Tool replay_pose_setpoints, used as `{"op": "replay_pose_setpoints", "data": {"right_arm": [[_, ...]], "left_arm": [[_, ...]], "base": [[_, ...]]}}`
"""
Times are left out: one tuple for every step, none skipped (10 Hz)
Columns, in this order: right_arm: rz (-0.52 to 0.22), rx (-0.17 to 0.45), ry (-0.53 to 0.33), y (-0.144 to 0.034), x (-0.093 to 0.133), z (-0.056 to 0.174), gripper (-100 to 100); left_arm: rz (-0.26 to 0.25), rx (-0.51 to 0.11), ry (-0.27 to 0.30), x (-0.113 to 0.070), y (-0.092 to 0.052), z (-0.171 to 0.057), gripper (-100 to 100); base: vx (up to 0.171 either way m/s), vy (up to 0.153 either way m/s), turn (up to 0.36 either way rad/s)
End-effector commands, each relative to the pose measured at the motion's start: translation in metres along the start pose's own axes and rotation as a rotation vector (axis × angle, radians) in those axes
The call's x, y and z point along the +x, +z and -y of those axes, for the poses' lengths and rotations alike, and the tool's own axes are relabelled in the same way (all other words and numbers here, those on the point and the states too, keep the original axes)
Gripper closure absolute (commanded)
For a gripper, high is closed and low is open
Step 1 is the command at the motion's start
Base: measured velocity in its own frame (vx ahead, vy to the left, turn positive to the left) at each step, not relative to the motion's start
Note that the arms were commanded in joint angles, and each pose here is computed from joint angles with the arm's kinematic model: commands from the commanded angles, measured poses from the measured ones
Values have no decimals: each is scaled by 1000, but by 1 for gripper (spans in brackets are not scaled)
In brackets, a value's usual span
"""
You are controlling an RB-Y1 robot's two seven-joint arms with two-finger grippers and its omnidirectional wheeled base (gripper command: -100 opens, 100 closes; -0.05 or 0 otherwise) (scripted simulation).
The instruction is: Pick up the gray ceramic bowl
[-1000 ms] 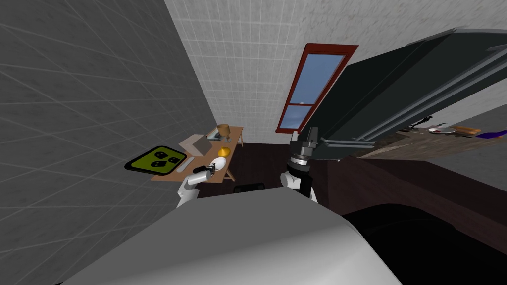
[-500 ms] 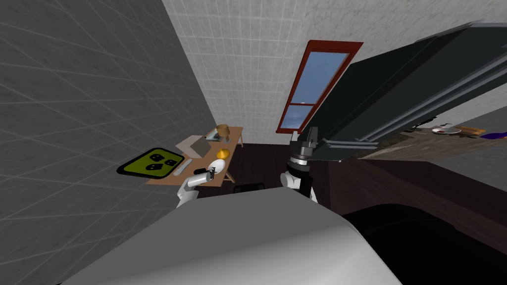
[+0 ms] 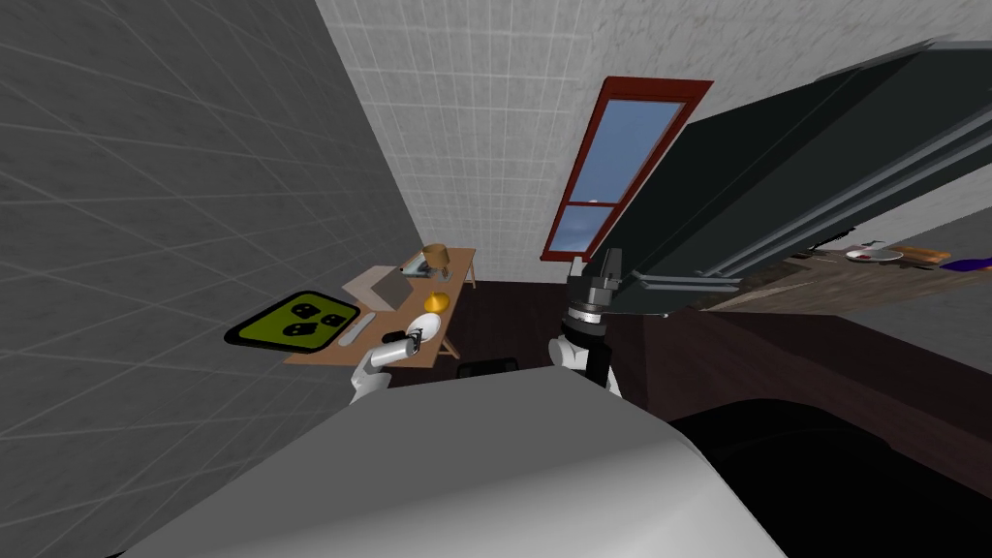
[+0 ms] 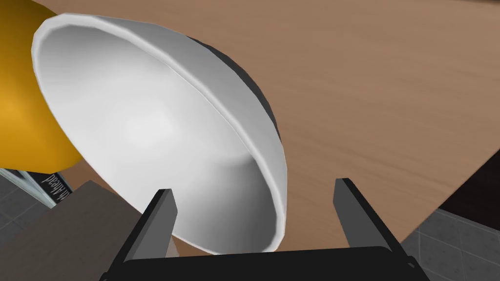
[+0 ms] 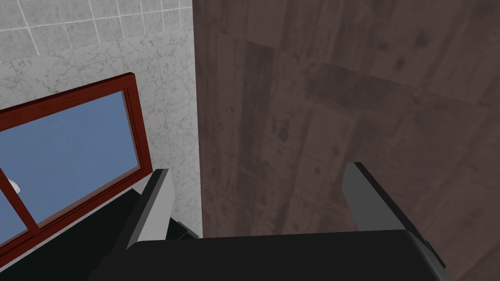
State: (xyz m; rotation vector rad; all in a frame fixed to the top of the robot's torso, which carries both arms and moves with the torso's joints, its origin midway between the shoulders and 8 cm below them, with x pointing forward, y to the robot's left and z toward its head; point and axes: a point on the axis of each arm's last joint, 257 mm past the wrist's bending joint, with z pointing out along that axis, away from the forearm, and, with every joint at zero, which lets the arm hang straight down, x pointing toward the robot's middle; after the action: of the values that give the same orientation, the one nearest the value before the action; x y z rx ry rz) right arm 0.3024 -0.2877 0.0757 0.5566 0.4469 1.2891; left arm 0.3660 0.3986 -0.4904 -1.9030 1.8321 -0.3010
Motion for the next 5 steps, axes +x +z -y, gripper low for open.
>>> {"op": "replay_pose_setpoints", "data": {"right_arm": [[0, 0, 0, 0, 0, 0, 0], [0, 0, 0, 0, 0, 0, 0], [0, 0, 0, 0, 0, 0, 0], [0, 0, 0, 0, 0, 0, 0], [0, 0, 0, 0, 0, 0, 0]], "left_arm": [[1, 1, -1, 2, 6, -3, -100], [0, 0, 0, 2, 3, -2, -100], [0, 1, 0, 2, 3, -1, 100], [0, 1, 0, 2, 3, -1, 100], [0, -8, -1, 2, 4, -6, 100]], "base": [[26, 16, -7], [11, 7, -3], [0, 0, 0], [-9, -1, 22], [0, 0, 0]]}}
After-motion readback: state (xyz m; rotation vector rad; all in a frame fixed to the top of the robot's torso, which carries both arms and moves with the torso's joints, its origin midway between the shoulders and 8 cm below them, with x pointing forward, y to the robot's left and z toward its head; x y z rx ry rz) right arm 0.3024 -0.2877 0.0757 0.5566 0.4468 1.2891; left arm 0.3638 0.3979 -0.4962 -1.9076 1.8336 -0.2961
